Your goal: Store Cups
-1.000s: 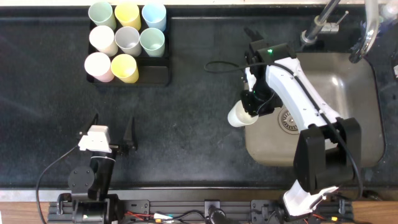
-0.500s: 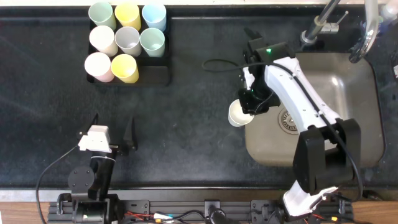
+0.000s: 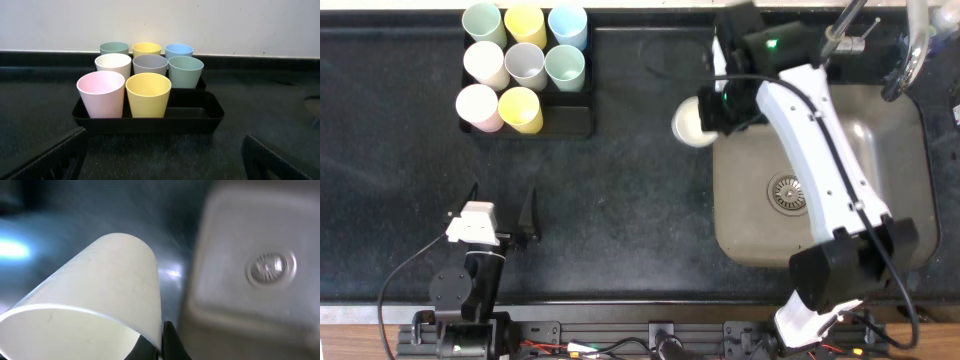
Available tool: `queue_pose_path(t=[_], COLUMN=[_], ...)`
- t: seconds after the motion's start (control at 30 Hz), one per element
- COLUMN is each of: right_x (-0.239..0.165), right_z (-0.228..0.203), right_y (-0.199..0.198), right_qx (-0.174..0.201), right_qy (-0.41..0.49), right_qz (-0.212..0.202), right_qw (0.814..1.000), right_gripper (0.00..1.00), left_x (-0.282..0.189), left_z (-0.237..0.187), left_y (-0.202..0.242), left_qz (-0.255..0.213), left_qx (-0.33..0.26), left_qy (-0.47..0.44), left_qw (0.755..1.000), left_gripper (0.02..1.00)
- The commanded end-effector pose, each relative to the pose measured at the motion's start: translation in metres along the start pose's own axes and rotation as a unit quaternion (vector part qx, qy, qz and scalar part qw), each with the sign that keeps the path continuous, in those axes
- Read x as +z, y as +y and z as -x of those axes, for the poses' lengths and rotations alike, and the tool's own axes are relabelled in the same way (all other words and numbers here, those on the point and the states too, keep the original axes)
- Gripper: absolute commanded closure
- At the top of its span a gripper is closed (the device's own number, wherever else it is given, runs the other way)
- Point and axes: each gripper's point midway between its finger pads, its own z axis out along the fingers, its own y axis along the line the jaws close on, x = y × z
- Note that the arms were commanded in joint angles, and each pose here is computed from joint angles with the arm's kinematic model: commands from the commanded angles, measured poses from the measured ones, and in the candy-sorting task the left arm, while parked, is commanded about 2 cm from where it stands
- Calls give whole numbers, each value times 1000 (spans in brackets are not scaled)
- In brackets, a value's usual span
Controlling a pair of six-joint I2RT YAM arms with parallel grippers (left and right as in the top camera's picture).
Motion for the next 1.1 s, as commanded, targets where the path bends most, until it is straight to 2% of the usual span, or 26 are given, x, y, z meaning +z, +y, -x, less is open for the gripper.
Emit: queue_pose_path(t=[0.03, 0.27, 0.4, 0.53, 0.73, 0.97, 1.1], right_x=[-43, -55, -44, -21, 26, 67, 82], right_z=[22, 51, 61, 62, 50, 54, 58], right_y=[43, 113, 153, 184, 207, 208, 200], right_qx=[-13, -61, -94, -98, -101, -65, -44], right_qy=[-69, -107, -111, -93, -42, -12, -10], right_qz=[69, 143, 176, 200, 197, 185, 161], right_qw=[995, 982, 973, 970, 974, 980, 986], right_gripper=[961, 961, 956, 961, 961, 958, 958], left_x=[0, 0, 0, 0, 0, 0, 0], left_z=[0, 0, 0, 0, 0, 0, 0], left_y=[-2, -2, -2, -2, -2, -2, -2], left_qz=[-5, -5, -5, -5, -5, -5, -5], left_qx=[0, 0, 0, 0, 0, 0, 0], left_qy=[-3, -3, -3, -3, -3, -3, -3], left_qw=[1000, 1000, 1000, 1000, 1000, 1000, 1000], left_gripper=[18, 18, 18, 18, 18, 18, 18])
